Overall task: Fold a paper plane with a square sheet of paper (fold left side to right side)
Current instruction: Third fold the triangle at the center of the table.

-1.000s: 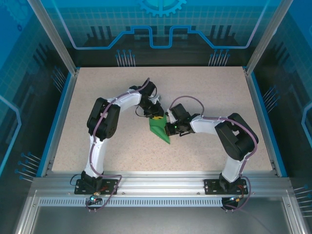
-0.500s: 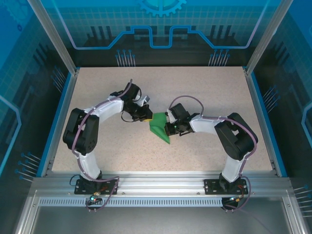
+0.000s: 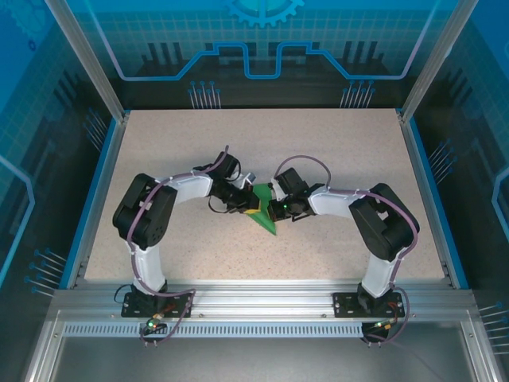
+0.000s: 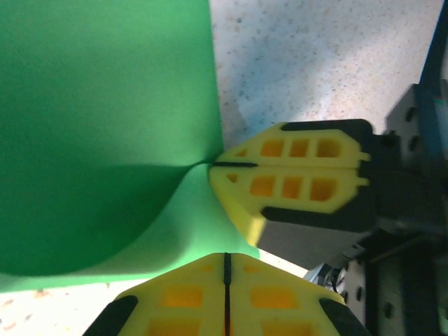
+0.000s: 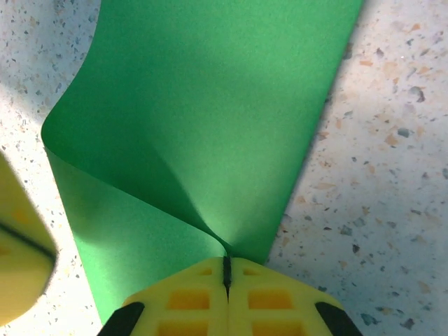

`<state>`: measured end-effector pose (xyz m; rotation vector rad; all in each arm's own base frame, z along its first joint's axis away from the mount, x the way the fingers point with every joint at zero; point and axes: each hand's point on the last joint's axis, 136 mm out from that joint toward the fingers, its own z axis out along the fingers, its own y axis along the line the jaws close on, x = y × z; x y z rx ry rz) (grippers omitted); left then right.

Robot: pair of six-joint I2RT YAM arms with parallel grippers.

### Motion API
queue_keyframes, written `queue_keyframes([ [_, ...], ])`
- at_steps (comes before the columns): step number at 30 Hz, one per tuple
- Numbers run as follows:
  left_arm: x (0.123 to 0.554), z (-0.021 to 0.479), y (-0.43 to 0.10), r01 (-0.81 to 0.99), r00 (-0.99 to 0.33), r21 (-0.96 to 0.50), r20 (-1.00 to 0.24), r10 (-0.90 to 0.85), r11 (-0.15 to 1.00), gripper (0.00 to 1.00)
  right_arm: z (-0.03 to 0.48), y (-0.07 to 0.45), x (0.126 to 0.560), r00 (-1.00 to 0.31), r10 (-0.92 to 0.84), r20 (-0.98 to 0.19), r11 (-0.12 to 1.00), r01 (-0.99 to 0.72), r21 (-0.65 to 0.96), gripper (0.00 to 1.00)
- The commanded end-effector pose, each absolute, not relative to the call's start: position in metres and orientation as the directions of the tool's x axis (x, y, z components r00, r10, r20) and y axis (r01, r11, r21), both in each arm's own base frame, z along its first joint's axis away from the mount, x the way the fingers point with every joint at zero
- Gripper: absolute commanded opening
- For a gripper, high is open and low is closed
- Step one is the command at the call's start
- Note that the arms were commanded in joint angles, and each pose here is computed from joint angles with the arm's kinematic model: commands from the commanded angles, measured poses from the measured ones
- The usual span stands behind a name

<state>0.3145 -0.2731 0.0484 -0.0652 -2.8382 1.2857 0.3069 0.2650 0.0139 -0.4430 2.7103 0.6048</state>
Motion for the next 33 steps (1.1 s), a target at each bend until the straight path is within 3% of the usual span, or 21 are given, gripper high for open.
queue_keyframes([
  [1,0.313,0.040,-0.276,0.009,-0.998,-0.754,0.032,0.051,0.657,0.08,-0.014,0.256,0.279,-0.923,-0.289,-0.254,0.876,-0.362,0.318,0.00],
  [33,0.292,0.005,-0.255,-0.043,-0.995,-0.669,0.099,0.031,0.742,0.07,-0.018,0.253,0.279,-0.926,-0.291,-0.241,0.885,-0.356,0.299,0.00],
])
